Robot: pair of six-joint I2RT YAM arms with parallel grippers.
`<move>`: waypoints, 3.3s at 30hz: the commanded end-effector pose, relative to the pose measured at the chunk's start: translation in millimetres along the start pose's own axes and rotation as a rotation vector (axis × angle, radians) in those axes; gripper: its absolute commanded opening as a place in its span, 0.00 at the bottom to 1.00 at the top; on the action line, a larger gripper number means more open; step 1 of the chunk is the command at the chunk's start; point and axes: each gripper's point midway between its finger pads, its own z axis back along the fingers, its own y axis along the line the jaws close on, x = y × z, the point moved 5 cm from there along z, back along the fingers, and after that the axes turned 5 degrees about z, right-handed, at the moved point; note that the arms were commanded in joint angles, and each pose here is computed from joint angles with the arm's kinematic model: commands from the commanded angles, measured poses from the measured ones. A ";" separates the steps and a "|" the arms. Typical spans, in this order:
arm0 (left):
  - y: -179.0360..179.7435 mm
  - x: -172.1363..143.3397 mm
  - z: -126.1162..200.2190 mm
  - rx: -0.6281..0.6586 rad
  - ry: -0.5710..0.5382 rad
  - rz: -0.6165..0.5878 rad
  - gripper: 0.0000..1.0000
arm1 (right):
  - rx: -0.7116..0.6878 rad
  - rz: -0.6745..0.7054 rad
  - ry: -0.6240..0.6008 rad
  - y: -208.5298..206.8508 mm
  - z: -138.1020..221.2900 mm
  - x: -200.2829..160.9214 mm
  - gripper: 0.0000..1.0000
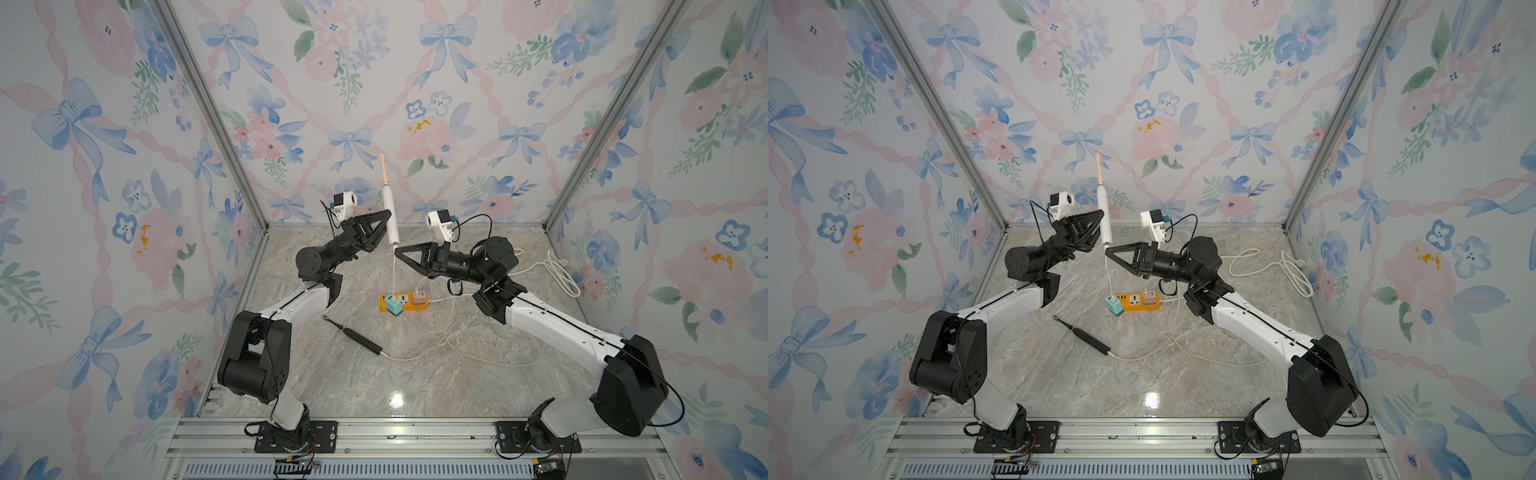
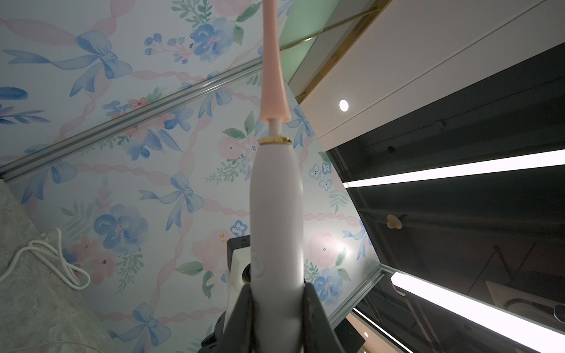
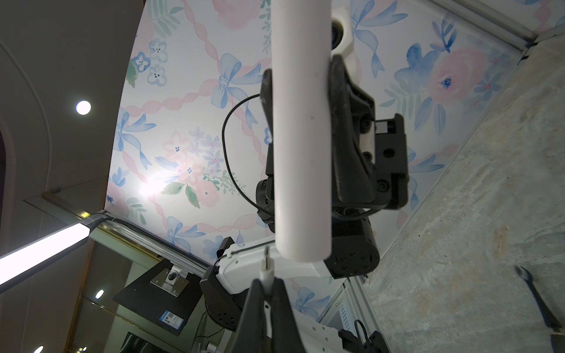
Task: Charge the electric toothbrush
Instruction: Insert the charging cable into the electric toothbrush.
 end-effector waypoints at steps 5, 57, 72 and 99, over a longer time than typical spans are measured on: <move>-23.6 -4.7 -7.2 -0.068 0.035 -0.050 0.00 | 0.034 0.018 -0.007 3.3 1.9 2.6 0.00; -13.6 -21.6 -11.1 -0.052 0.088 0.008 0.00 | 0.068 0.051 -0.026 6.6 10.5 25.4 0.00; -4.0 -32.7 -15.9 -0.036 0.131 0.089 0.00 | 0.096 0.097 -0.025 17.8 13.4 36.3 0.00; -3.9 -53.2 -22.0 -0.036 0.180 0.075 0.00 | 0.048 0.108 -0.211 26.5 27.4 72.6 0.00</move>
